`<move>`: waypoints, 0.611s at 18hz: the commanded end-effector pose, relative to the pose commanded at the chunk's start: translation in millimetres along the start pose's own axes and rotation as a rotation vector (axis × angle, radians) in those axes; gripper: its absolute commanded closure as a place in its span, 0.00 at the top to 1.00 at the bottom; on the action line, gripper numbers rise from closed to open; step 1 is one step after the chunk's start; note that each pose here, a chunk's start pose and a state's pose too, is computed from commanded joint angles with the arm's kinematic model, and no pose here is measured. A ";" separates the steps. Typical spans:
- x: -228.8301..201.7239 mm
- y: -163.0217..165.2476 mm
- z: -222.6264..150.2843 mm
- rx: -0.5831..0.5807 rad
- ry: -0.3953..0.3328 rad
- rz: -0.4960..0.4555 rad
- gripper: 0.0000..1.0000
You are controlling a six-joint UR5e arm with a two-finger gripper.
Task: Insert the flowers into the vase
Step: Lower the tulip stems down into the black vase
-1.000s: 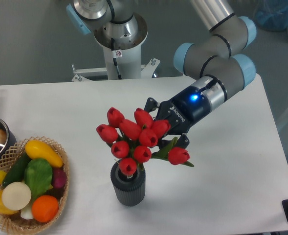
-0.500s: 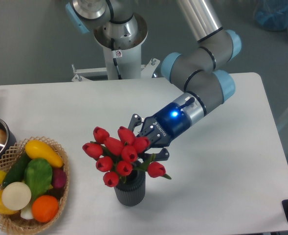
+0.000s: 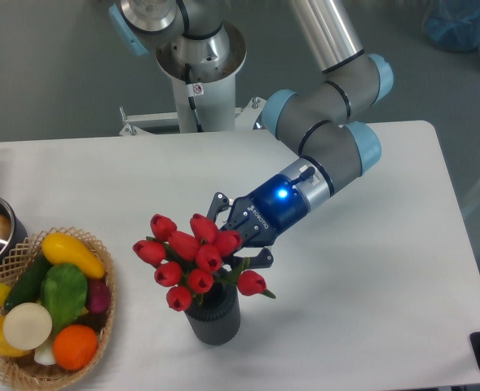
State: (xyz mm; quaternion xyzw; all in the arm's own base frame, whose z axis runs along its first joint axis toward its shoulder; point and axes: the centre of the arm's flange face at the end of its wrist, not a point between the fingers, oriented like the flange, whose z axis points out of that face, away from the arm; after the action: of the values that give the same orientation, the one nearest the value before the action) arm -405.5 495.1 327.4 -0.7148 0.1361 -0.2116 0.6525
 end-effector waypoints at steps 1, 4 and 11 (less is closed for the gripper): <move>-0.7 0.0 -1.8 0.000 -0.003 0.001 0.20; -3.6 1.0 -8.1 0.002 -0.014 -0.001 0.23; -7.4 16.7 -9.1 0.000 -0.015 0.028 0.34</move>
State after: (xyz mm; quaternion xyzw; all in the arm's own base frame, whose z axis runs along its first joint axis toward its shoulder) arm -415.0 488.8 310.5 -0.7144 0.1412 -0.1970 0.6564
